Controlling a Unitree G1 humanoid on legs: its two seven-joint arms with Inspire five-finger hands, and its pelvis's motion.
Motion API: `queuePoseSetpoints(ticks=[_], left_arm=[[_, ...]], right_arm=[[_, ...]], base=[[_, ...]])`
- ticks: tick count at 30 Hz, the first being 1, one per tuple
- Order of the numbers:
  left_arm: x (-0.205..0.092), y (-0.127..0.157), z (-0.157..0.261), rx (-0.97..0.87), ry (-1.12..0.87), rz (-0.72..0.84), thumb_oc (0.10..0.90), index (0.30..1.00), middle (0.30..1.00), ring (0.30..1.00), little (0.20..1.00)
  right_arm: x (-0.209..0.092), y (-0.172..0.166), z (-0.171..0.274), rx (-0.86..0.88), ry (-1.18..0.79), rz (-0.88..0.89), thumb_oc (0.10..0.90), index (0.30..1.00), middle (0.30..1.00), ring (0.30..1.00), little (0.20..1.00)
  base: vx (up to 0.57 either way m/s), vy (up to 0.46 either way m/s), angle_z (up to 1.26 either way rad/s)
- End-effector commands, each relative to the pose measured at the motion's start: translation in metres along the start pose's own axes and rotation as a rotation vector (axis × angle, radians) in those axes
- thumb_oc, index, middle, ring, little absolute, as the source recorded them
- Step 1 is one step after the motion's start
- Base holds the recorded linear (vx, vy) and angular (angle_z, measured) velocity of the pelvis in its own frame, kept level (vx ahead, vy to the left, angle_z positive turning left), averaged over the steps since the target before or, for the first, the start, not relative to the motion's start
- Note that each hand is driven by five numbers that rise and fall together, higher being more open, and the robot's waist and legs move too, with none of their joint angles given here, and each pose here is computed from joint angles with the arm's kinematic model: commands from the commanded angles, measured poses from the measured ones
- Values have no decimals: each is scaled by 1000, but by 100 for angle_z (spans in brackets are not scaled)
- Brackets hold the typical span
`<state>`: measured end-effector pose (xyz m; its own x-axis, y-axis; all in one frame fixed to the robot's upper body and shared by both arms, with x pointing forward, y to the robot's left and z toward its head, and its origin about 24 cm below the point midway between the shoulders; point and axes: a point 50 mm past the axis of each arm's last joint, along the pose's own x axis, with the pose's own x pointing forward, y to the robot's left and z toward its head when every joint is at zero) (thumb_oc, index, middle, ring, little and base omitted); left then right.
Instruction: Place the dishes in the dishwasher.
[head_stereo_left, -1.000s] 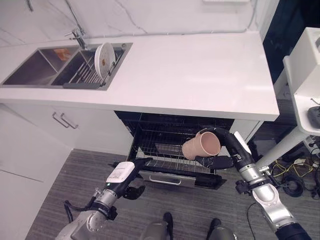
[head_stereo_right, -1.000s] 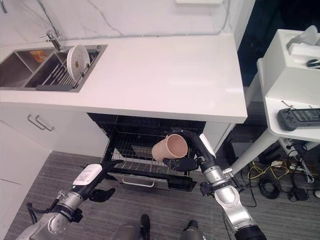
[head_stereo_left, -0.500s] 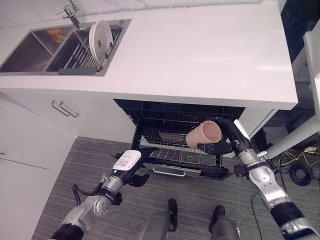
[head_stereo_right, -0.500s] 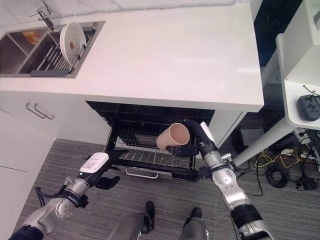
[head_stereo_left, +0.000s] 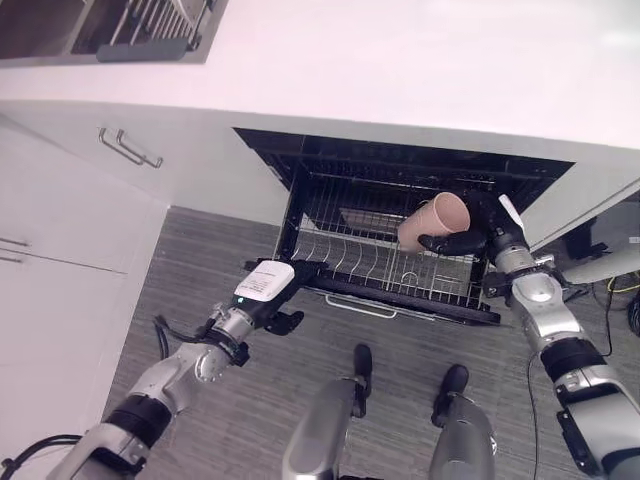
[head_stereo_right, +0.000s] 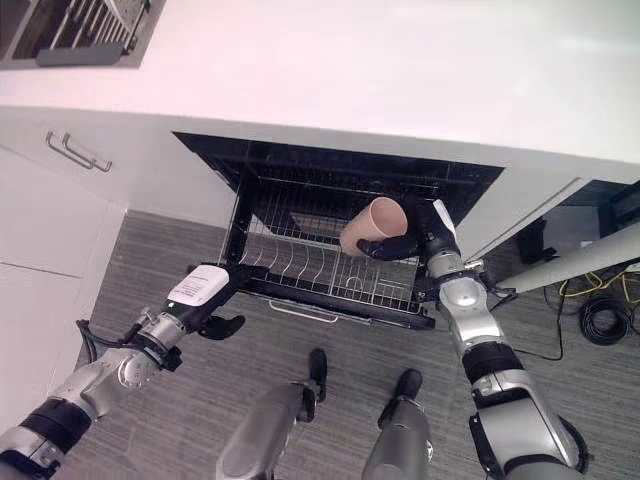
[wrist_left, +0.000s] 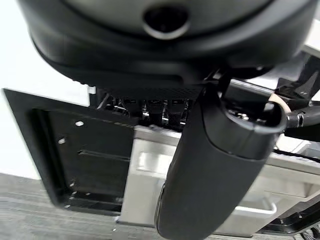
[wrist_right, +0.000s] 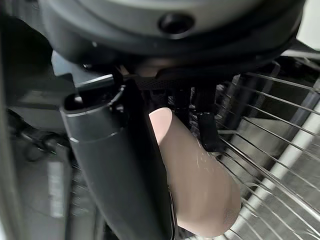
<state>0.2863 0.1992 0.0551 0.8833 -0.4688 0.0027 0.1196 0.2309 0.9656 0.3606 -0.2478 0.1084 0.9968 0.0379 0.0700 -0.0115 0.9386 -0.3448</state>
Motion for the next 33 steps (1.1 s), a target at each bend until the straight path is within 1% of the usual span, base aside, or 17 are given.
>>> queuePoseSetpoints(ticks=[1,6,9,11,15,16,17,18,22,26,29,30,31,33], left_arm=[[0,24,4,12,-53,77,800,900,900,900,900],[2,26,3,36,-42,66,800,900,900,900,900],[4,27,2,58,-44,71,800,900,900,900,900],[5,29,2,63,-46,78,800,900,900,900,900],[9,41,-1,75,-45,80,800,900,900,900,900],[11,46,-1,81,-49,80,800,900,900,900,900],[11,47,-1,84,-51,79,800,900,900,900,900],[11,49,-1,98,-57,72,800,900,900,900,900],[8,56,-4,109,-49,72,800,900,900,900,900],[9,60,-5,121,-47,61,800,900,900,900,900],[9,62,-6,128,-53,56,800,900,900,900,900],[9,64,-6,134,-60,53,800,900,900,900,900],[9,65,-6,134,-61,54,800,900,900,900,900],[11,65,-6,136,-64,53,800,900,900,900,900]], right_arm=[[18,-4,58,26,-227,13,400,300,300,300,300],[20,1,43,36,-124,73,400,300,300,300,300],[17,4,28,-46,-57,111,400,300,300,300,300],[16,2,24,-50,-38,118,400,300,300,300,300],[15,-1,16,-63,20,141,400,300,300,300,300],[14,0,8,-74,86,178,400,300,300,300,300],[13,-1,6,-76,100,185,400,300,300,300,300],[9,-3,-6,-82,169,226,400,300,300,300,300],[-3,-22,-23,-73,276,251,400,300,300,300,300],[-13,-40,-32,-92,339,272,400,300,300,300,300],[-16,-47,-33,-109,364,315,400,300,300,300,300],[-17,-48,-33,-138,390,348,441,361,361,361,361],[-16,-48,-32,-157,391,360,800,900,900,900,900],[-14,-46,-29,-194,380,376,800,900,900,900,900]], base=[[0,0,0],[-10,-2,0],[-24,-35,5],[0,0,0],[-14,-47,4],[-12,-60,12],[-11,-85,13],[-5,-70,7],[2,-48,3],[11,-44,2],[9,-46,11],[9,-54,11],[6,-39,8],[3,-11,2]])
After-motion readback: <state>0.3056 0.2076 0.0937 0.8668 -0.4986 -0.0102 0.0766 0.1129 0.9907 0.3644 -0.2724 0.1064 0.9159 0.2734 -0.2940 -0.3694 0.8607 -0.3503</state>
